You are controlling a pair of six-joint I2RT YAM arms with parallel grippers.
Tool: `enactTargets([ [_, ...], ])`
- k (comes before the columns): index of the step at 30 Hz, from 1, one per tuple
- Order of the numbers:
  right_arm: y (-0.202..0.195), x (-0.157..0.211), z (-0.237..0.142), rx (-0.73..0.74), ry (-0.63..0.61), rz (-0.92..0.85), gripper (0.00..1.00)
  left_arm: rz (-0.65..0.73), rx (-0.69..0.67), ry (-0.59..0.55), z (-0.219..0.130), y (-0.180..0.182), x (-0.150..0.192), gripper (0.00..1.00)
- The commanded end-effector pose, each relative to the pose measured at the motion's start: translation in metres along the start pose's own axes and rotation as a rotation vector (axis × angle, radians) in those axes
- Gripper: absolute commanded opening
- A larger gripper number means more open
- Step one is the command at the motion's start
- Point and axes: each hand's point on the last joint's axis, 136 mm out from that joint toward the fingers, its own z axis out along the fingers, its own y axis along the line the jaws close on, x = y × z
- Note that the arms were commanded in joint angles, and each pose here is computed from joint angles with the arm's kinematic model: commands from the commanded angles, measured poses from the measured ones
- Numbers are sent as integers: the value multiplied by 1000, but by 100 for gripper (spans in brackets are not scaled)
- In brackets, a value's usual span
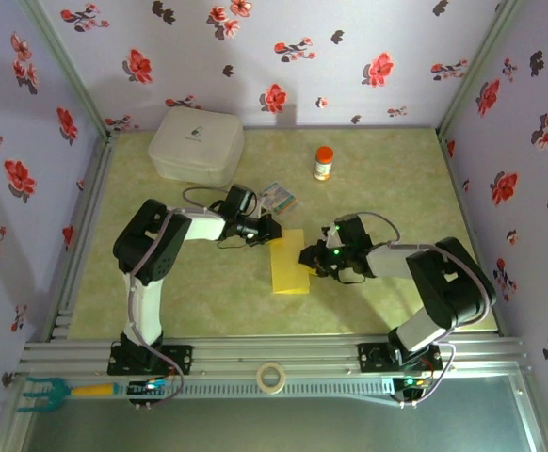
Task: Fold a paper plane with a square sheet of paper (pick it up from the middle)
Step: Fold the triangle a second time at the center of the table.
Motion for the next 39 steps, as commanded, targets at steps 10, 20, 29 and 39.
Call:
enactTargets([
  [10, -4, -12, 2, 3, -55, 36, 6, 179, 25, -90, -40, -58, -1, 39],
  [20, -4, -21, -3, 17, -118, 71, 2, 358, -80, -291, -98, -78, -2, 41],
  [29, -4, -22, -5, 23, -134, 83, 2, 444, -225, -478, -148, -66, -5, 60],
  [39, -3, -20, -3, 10, -118, 79, 4, 532, -365, -520, -169, -43, 0, 100],
])
